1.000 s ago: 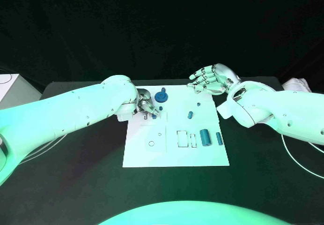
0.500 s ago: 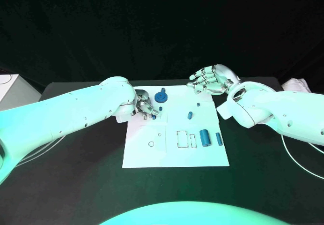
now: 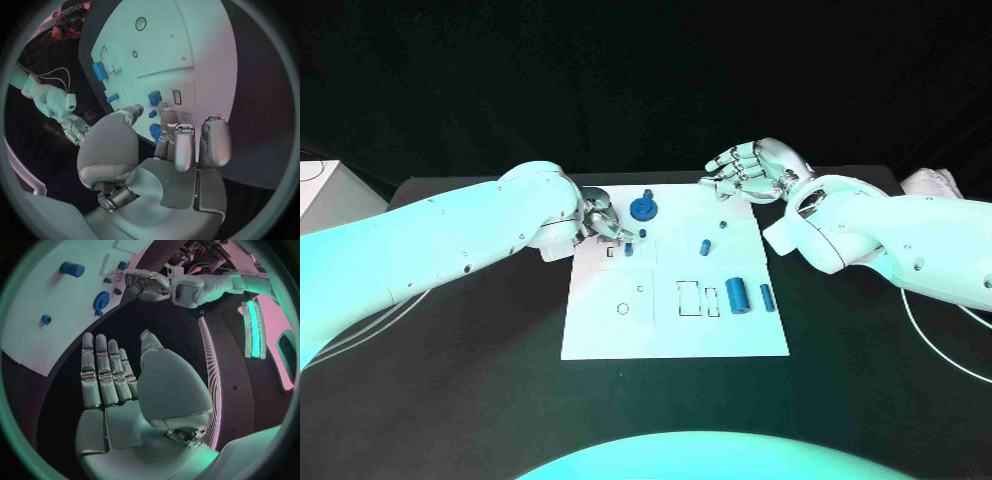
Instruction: Assemble the parts on the task board
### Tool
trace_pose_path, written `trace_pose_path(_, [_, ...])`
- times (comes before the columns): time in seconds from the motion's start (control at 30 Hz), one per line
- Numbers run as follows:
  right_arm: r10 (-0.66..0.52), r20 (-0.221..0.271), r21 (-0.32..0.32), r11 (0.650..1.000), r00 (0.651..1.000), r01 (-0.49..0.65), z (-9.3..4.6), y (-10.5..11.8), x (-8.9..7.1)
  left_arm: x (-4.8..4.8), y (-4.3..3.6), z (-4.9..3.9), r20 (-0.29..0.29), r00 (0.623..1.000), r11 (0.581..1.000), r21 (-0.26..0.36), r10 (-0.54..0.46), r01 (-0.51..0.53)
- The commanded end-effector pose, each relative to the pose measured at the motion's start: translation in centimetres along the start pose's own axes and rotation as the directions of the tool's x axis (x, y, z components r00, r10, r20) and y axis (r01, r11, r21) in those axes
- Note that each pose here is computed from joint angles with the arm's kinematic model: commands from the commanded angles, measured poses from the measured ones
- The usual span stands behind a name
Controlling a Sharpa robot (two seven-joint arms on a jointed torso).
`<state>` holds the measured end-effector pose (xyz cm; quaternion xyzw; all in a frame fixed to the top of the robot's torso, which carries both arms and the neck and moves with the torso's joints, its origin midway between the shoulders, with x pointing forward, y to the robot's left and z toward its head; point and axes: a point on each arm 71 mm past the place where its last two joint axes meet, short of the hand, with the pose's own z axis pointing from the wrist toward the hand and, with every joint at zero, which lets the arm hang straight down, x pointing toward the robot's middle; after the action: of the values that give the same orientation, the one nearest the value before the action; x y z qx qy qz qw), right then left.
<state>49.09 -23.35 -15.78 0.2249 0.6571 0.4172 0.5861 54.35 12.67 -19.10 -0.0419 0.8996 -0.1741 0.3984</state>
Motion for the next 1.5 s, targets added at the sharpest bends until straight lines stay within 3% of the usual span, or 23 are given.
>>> trace_pose_path(0.03, [0.001,-0.006,-0.014,1.0,1.0,-0.001,0.0,0.0,0.0,-0.31,-0.34,-0.46,0.01,1.0,1.0,0.015,-0.022,0.022])
trace_pose_path(0.17, [0.0,-0.003,-0.013,1.0,1.0,0.0,0.0,-0.1,-0.1,-1.22,-0.48,-1.22,0.019,0.999,0.998,0.036,-0.051,0.05])
trace_pose_path(0.37, [-0.002,0.003,-0.011,1.0,1.0,0.002,0.1,-0.2,-0.3,-4.3,0.18,-2.2,0.079,0.991,0.993,0.055,-0.106,0.102])
trace_pose_path(0.47, [-0.003,0.006,-0.01,1.0,1.0,0.003,0.1,-0.3,-0.4,-5.88,0.8,-2.19,0.123,0.986,0.993,0.043,-0.114,0.11])
trace_pose_path(0.67, [-0.004,0.007,-0.008,1.0,1.0,0.004,0.1,-0.3,-0.4,-7.55,1.42,-1.56,0.159,0.981,0.994,0.014,-0.108,0.107])
trace_pose_path(1.07, [-0.003,0.009,-0.015,1.0,1.0,0.003,0.2,-0.2,-0.2,-8.42,2.09,0.44,0.154,0.983,0.993,-0.051,-0.101,0.11])
trace_pose_path(1.5, [0.029,0.046,-0.061,0.998,0.999,-0.027,0.2,0.3,-0.4,-7.72,2.54,1.89,0.108,0.989,0.989,-0.095,-0.099,0.109])
